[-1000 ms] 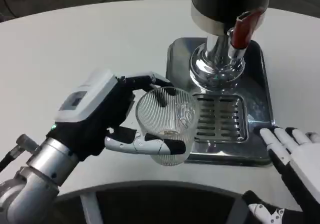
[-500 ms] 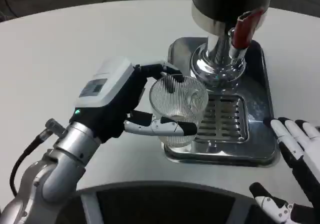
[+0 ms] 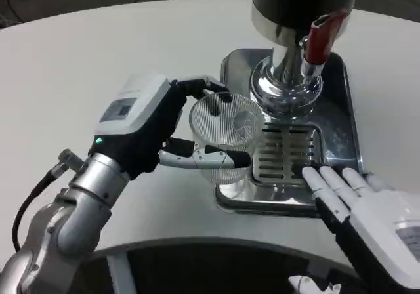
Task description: Grasp the cup under the faucet to collect the drink, then remove the cup.
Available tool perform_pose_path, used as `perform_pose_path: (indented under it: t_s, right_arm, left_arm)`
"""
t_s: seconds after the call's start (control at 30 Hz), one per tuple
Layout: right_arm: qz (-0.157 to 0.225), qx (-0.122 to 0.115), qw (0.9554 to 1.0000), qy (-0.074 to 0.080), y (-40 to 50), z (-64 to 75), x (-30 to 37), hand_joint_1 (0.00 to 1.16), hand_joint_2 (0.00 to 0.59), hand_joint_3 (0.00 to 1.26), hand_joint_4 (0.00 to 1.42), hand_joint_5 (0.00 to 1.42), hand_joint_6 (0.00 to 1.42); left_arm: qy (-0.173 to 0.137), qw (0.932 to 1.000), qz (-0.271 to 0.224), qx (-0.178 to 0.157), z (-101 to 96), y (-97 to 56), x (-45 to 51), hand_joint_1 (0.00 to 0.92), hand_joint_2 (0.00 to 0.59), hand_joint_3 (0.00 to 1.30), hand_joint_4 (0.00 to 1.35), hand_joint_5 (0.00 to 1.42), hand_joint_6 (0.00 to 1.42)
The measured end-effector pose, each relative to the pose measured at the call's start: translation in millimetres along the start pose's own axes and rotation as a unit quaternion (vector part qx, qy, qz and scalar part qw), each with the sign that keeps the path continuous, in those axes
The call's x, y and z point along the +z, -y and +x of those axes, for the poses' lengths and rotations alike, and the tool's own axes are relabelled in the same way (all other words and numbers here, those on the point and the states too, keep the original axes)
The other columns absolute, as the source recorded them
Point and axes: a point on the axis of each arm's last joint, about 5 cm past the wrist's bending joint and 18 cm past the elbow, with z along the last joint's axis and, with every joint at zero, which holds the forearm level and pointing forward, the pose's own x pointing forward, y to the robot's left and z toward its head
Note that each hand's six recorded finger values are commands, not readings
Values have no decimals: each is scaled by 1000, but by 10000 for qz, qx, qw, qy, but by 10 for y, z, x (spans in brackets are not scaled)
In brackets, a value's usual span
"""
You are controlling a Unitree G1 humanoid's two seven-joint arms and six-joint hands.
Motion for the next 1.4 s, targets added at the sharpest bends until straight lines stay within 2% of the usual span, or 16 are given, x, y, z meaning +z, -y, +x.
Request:
perform_pose_path:
  t_s: [0.13,0.27,0.43,0.7,1.1,1.4]
  right_arm:
    - [41,-42,10000,7,-2,0,11,317,390,0,0,0,0]
    - [59,-29,10000,28,-12,-11,23,317,390,0,0,0,0]
    - [52,18,10000,-16,-28,-38,21,317,390,0,0,0,0]
    - [90,102,9999,-48,-34,-47,22,317,390,0,0,0,0]
    - [116,206,9997,37,-24,-27,39,323,398,0,0,0,0]
    - [106,196,9997,32,-17,-21,36,325,400,0,0,0,0]
  left_arm:
    - [-24,10000,23,77,70,-5,-17,510,0,1075,1235,1424,1424]
    - [-53,10000,7,-16,140,53,-24,510,0,1075,1235,1424,1424]
    - [7,10000,6,-82,224,116,9,510,0,1075,1235,1424,1424]
    - [42,9999,-28,-111,262,167,20,510,0,1075,1235,1424,1424]
    - [41,9999,-38,-111,360,216,9,510,0,1075,1235,1424,1424]
    - [142,9999,-57,-81,452,284,54,510,0,1075,1235,1424,1424]
